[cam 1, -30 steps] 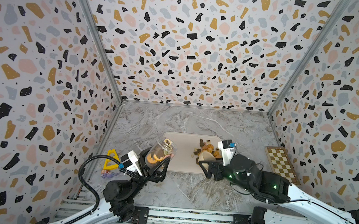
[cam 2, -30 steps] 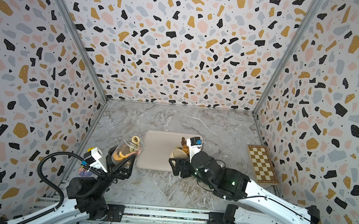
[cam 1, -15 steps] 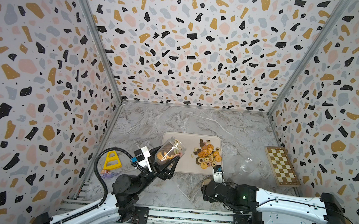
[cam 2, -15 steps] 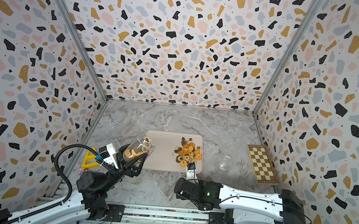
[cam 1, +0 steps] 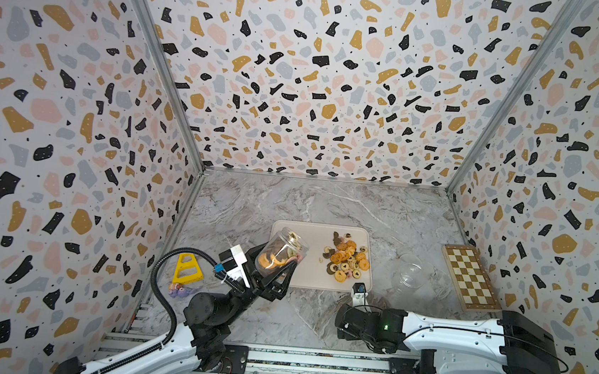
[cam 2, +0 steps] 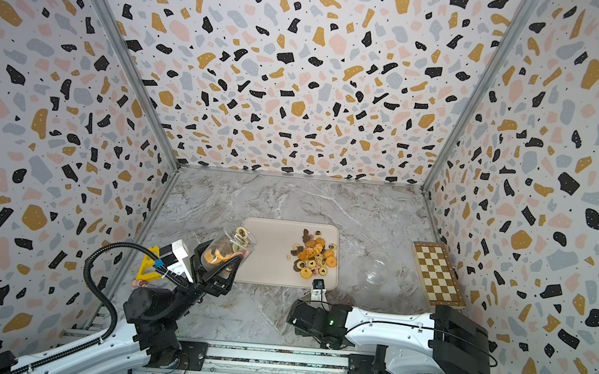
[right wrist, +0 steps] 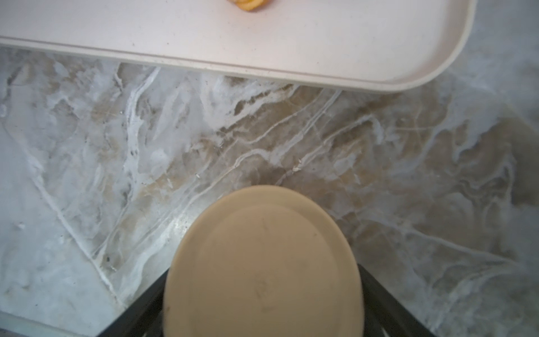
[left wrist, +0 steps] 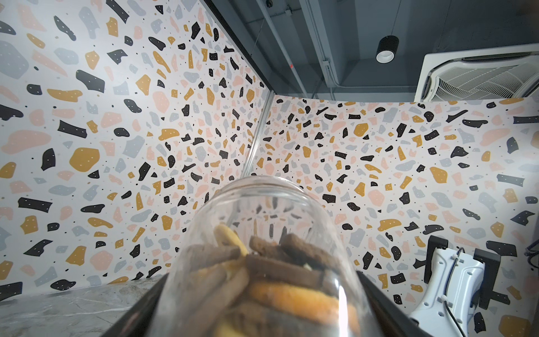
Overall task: Pour the cookies out of the jar
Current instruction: Place the lid at the center of the board, then pour the cookies in the jar onto the tray.
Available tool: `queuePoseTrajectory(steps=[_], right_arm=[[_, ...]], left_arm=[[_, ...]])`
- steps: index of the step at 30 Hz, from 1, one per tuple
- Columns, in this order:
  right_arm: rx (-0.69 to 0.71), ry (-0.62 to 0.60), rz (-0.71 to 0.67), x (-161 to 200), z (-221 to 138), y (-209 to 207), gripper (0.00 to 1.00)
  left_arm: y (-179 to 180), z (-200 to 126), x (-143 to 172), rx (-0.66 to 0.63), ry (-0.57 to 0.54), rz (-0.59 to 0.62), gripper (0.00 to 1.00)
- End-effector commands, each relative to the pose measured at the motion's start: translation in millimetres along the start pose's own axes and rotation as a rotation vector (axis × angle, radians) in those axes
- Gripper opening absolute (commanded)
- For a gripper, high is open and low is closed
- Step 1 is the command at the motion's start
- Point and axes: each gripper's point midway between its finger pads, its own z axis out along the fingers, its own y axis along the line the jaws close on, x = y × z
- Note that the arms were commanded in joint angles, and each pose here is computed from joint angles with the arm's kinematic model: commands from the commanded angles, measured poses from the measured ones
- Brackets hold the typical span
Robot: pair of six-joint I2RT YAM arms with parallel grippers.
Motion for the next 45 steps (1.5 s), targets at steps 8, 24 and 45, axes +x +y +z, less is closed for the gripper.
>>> queuePoseTrajectory(steps=[8, 24, 45], right_arm=[[0.023, 0.047, -0.024, 12, 11, 1, 0.93], [0.0, -0.139, -0.011, -52, -103, 7, 1.0], [-0.192, -0.309, 0.142, -157, -161, -18, 0.95]], left_arm=[[-18, -4, -57, 0.063, -0.198, -0.003, 0.0], [0, -10, -38, -0.01, -0.158, 0.003, 0.0], [14, -27, -8, -0.038, -0.084, 0.051, 0.0]])
